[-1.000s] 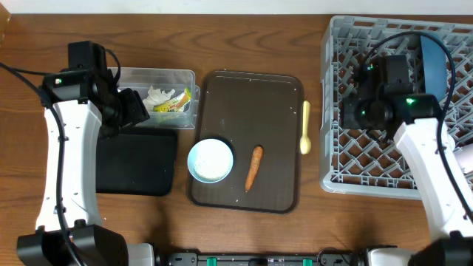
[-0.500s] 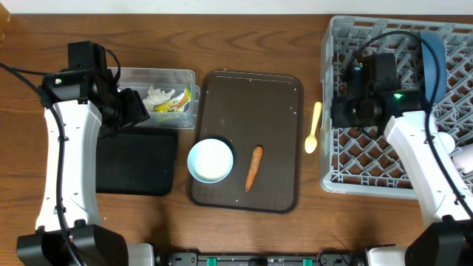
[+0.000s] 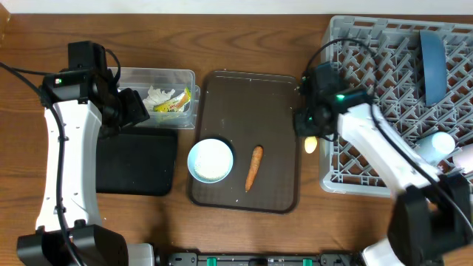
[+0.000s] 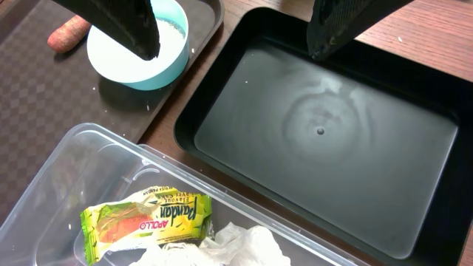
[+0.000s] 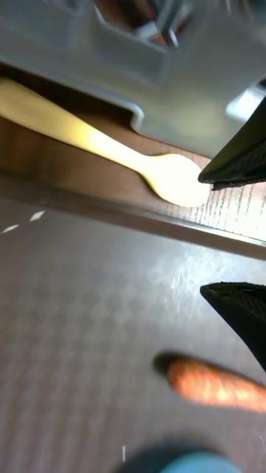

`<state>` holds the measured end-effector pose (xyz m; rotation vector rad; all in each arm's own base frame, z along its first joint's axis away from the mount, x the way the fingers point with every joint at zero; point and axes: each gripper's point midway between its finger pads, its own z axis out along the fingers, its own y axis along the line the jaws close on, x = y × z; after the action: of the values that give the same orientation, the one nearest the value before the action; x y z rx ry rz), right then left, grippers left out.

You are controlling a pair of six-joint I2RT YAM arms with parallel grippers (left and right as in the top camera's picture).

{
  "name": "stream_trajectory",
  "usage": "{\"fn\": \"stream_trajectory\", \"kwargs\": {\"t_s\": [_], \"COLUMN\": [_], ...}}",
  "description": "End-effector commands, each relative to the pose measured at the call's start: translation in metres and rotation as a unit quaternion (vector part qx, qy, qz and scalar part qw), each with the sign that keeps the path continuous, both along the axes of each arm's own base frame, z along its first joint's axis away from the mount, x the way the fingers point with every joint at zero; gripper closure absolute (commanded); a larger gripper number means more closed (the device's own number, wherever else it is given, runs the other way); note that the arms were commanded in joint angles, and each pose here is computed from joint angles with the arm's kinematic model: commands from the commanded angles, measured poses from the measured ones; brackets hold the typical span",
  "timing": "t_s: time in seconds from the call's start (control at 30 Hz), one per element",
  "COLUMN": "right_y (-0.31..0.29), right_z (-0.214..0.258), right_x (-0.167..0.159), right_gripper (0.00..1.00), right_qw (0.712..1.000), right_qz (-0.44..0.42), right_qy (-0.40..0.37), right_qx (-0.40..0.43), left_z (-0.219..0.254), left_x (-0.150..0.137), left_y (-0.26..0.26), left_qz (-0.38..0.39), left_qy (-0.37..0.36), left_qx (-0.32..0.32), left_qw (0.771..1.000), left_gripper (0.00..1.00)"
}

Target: Sort waste into correct bins and load items into the dishwasher rack

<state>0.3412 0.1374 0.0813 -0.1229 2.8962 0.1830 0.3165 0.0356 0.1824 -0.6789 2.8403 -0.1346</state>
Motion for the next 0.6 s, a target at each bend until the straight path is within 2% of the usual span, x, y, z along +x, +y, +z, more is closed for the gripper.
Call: {"fn": "stream_trajectory", "kwargs": {"t_s": [0.0, 0.17, 0.57], "right_y": [-0.01, -0.02, -0.054], "right_z": [-0.022, -0.036, -0.034], "right_x": [0.001, -0.001, -0.011], "right_gripper": [0.6, 0.6, 0.6], "right_qw": [0.997, 0.992, 0.979], "right_qz": [-0.06, -0.096, -0.127], "right_qy": [0.022, 0.038, 0.042], "right_qx": [-0.042, -0.07, -0.151], "left_z": [0.002, 0.002, 0.002], "left_x": [0.0, 0.0, 0.002], "left_y": [0.001, 0.001, 0.001], "left_qz": [0.004, 0.004, 0.004], "left_qy": [-0.003, -0.003, -0.007], "left_qx": [0.002, 0.002, 0.003], "left_qw": [1.0, 1.0, 1.0], "left_gripper": [0.33, 0.33, 0.34]}}
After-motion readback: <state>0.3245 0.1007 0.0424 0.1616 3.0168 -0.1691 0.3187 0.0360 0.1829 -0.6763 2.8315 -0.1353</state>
